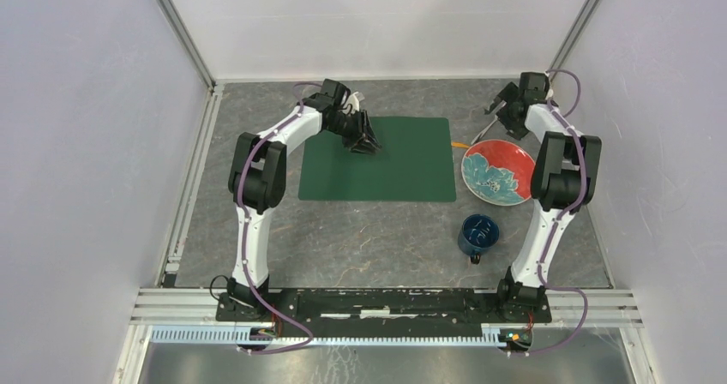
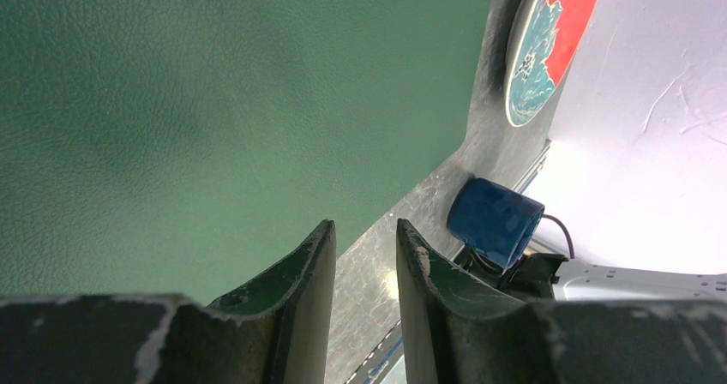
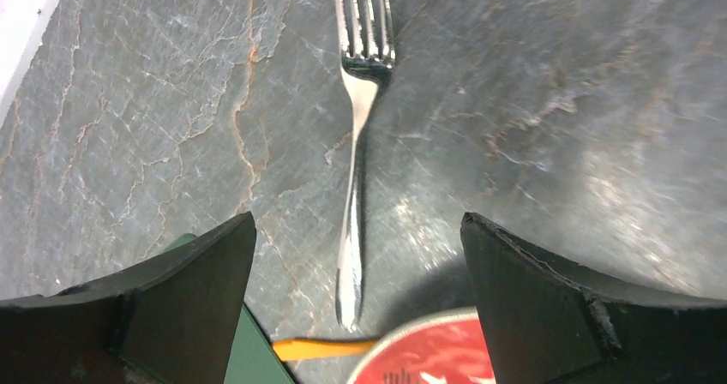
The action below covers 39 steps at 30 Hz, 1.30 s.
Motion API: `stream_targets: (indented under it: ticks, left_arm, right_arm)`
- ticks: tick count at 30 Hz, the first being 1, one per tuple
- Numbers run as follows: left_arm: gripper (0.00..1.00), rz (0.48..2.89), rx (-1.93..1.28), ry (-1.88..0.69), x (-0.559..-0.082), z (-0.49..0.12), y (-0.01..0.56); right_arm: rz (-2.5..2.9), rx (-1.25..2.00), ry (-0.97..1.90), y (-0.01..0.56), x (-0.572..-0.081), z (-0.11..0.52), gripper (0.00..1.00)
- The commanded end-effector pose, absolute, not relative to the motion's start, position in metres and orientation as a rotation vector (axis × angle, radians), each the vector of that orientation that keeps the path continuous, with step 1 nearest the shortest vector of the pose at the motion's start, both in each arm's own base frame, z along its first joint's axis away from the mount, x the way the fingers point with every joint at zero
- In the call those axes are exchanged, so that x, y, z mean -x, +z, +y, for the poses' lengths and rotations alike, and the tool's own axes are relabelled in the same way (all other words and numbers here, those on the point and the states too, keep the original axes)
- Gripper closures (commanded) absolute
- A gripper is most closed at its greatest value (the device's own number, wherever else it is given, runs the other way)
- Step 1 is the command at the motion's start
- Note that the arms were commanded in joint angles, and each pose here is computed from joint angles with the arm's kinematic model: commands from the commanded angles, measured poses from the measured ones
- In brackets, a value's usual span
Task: Set the dinner table for one person
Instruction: Place the fork at the center of the board.
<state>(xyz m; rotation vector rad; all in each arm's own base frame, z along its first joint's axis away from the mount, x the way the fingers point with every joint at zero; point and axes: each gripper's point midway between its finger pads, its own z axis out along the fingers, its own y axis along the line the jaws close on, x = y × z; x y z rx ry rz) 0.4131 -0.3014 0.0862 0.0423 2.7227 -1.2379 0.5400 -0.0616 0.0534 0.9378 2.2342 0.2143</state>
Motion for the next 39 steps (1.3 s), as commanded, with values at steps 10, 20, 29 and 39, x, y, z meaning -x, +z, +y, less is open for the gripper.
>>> stream_targets:
  ticks: [10,20,29,39]
  left_arm:
    - [0.61,2.415,-0.299,-1.517,-0.434,-0.350,0.185]
    - [0.61,2.320,-0.452,-1.719,-0.421,-0.417,0.200]
    - [0.60,2.337,-0.516,-1.774,-0.397,-0.442,0.184]
    - [0.60,2.316,-0.576,-1.830,-0.379,-0.471,0.160]
  right_arm:
    - [2.163,-1.028,-0.033,0.125,-0.464,-0.145,0.03]
    - [2.317,-1.024,-0.148,0.111,-0.399,-0.139,0.02]
    - [2.352,-1.016,-0.108,0.107,-0.357,-0.119,0.02]
    - [2.375,-0.994,-0.074,0.098,-0.323,-0.103,0.02]
